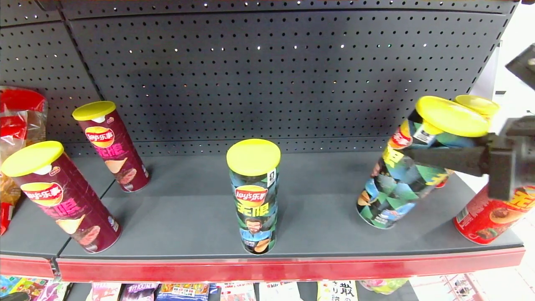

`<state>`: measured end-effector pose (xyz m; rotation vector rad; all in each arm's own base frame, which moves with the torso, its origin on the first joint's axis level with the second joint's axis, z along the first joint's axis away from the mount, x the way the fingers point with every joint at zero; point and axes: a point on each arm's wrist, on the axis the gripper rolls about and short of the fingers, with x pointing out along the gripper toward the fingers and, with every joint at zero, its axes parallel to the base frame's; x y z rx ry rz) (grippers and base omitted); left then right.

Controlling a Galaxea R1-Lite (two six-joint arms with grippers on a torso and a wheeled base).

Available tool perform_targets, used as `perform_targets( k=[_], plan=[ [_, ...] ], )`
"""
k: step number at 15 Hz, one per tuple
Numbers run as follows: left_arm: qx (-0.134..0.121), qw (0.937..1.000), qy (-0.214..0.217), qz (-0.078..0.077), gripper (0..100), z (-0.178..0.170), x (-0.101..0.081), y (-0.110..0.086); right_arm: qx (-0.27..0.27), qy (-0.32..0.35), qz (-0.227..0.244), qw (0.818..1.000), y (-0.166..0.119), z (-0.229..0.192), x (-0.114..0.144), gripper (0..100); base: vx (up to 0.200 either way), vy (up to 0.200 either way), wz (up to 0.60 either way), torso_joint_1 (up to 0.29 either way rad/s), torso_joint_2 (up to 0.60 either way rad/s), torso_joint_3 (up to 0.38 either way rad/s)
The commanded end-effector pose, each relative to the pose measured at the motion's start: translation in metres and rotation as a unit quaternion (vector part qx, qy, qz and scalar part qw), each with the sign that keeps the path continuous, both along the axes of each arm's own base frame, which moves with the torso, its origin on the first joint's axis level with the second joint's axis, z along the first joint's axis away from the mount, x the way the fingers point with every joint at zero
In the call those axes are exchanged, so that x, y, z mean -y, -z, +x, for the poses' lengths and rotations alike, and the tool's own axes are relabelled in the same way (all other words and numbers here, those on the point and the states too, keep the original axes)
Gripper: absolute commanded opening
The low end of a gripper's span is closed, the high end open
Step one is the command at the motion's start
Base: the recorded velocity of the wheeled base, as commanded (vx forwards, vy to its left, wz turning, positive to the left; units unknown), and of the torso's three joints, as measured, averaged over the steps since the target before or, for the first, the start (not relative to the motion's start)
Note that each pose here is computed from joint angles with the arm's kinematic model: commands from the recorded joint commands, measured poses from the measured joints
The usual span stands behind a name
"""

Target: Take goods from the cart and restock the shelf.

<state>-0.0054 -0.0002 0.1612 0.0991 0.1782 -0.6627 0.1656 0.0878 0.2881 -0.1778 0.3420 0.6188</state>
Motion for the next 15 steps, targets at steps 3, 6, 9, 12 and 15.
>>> perform_targets(
  k=[3, 6, 9, 12, 15],
  plan=[
    [-0.002, 1.0000, 0.000, 0.001, 100, 0.001, 0.001, 0.000, -0.027, -0.038, -0.013, 0.999, 0.017, 0.066, -0.051, 0, 0.000, 0.000, 0.00, 0.000, 0.00, 0.000],
    [0.000, 1.0000, 0.000, 0.000, 100, 0.000, 0.000, 0.000, -0.027, -0.050, -0.015, 0.998, 0.019, 0.085, -0.072, 0, 0.000, 0.000, 0.00, 0.000, 0.00, 0.000],
    [0.000, 1.0000, 0.000, 0.000, 100, 0.000, 0.000, 0.000, -0.022, -0.044, -0.019, 0.999, 0.020, 0.101, -0.088, 0, 0.000, 0.000, 0.00, 0.000, 0.00, 0.000],
    [-0.002, 1.0000, 0.000, 0.001, 100, 0.000, 0.000, 0.001, -0.010, -0.036, -0.015, 0.999, 0.021, 0.117, -0.102, 0, 0.000, 0.000, 0.00, 0.000, 0.00, 0.000],
    [-0.003, 1.0000, 0.000, 0.002, 100, 0.000, 0.000, 0.001, -0.013, -0.039, -0.018, 0.999, 0.024, 0.122, -0.108, 0, 0.000, 0.000, 0.00, 0.000, 0.00, 0.000]
  ],
)
